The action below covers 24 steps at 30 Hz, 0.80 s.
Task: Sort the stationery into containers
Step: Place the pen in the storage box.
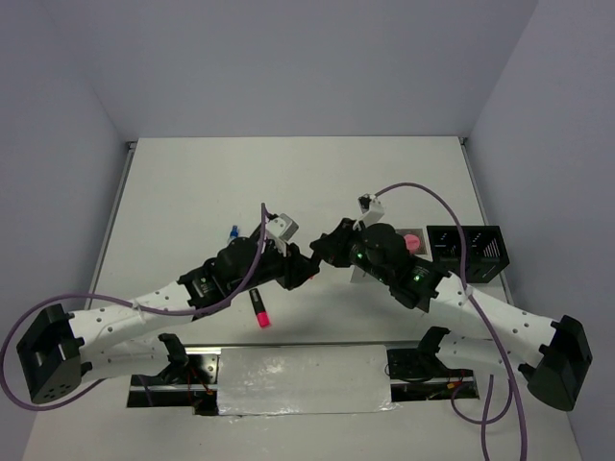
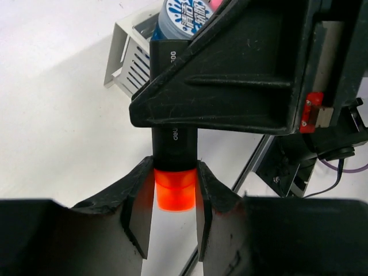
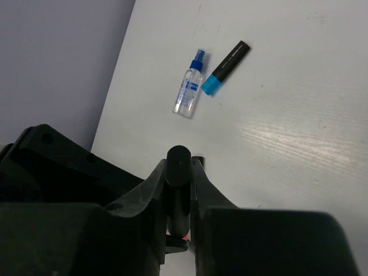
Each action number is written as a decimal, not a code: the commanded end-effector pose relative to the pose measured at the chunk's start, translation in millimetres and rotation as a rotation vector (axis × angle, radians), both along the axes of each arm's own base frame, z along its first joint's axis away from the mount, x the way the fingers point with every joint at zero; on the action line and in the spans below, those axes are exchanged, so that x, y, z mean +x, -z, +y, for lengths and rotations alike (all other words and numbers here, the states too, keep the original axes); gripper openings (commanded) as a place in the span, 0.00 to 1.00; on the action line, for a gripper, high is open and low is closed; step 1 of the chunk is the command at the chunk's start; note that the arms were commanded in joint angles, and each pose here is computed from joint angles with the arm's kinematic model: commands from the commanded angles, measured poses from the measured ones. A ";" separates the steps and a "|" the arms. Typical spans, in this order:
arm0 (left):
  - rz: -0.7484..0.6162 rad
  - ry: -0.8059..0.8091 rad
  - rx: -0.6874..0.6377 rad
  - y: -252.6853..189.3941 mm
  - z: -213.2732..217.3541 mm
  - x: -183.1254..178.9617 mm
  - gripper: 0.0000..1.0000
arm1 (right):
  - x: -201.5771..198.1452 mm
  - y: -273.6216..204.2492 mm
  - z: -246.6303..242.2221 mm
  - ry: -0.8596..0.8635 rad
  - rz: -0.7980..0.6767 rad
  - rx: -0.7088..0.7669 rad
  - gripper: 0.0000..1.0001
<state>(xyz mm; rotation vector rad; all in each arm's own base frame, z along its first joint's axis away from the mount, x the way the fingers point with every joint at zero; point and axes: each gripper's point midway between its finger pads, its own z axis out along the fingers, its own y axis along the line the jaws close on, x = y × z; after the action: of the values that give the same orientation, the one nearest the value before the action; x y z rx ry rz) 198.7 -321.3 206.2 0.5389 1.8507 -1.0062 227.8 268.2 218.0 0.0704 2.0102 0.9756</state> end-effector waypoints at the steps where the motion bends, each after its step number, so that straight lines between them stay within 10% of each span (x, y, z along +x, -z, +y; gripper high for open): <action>1: -0.088 0.071 -0.061 -27.5 -7.0 -8.1 0.09 | 9.2 -42.5 7.7 0.015 -0.096 0.081 0.09; 3: -0.102 0.064 -0.054 -29.2 -3.0 -8.4 0.23 | 12.6 -48.5 2.1 0.033 -0.129 0.056 0.00; 6: -0.102 -0.005 -0.024 -32.0 9.8 -1.9 0.99 | 16.6 -65.0 -21.4 0.086 -0.240 -0.013 0.00; 15: 0.085 -0.515 0.275 -22.1 94.6 35.5 0.99 | 26.4 -76.1 -216.7 0.843 -0.353 -0.371 0.00; 24: 0.164 -0.493 0.305 1.2 106.2 15.9 0.99 | 13.7 -51.9 -354.9 1.406 -0.140 -0.620 0.00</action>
<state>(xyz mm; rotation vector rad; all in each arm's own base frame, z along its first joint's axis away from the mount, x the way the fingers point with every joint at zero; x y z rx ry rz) 219.5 -224.5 209.5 0.2038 2.1353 -0.4619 253.4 -49.5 284.0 0.7650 1.4680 -0.2930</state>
